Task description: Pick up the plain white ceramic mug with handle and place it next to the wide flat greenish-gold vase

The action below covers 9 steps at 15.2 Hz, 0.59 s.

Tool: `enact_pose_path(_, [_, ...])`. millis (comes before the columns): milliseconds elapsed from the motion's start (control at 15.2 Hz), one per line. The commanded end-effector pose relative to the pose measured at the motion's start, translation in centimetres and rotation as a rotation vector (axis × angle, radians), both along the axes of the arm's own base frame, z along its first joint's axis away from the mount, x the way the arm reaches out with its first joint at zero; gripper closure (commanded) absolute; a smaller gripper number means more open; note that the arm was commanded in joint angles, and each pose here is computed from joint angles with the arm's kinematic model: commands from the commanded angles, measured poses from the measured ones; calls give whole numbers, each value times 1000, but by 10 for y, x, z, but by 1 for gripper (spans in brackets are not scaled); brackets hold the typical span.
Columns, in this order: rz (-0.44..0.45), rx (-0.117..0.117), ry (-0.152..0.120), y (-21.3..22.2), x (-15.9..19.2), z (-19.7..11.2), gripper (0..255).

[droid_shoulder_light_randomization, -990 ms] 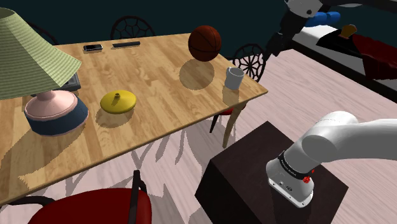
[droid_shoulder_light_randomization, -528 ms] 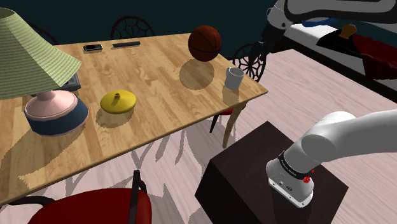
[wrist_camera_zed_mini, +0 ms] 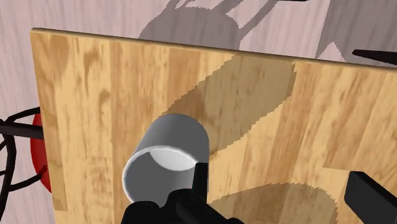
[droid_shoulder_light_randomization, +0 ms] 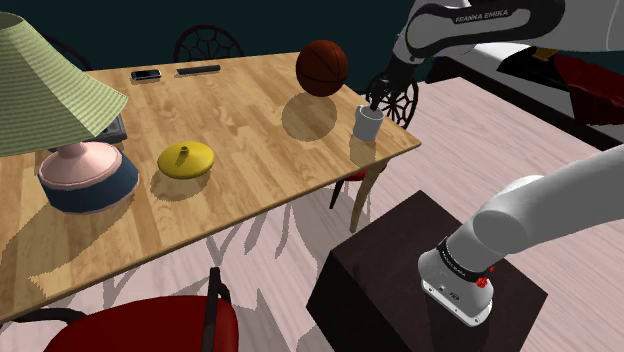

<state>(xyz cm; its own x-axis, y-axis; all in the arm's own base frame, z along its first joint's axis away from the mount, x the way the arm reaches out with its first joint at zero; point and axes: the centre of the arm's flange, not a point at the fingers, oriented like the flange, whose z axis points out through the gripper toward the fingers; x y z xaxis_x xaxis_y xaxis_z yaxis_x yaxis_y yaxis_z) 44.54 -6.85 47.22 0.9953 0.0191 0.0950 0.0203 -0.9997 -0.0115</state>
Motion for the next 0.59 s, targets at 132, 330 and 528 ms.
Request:
enact_pose_path(132, [-22, -6, 4, -16, 33, -39, 0])
enact_pose_path(330, [-39, -11, 8, -29, 59, -67, 0])
enact_pose_path(528, [-52, -14, 11, -39, 78, -89, 0])
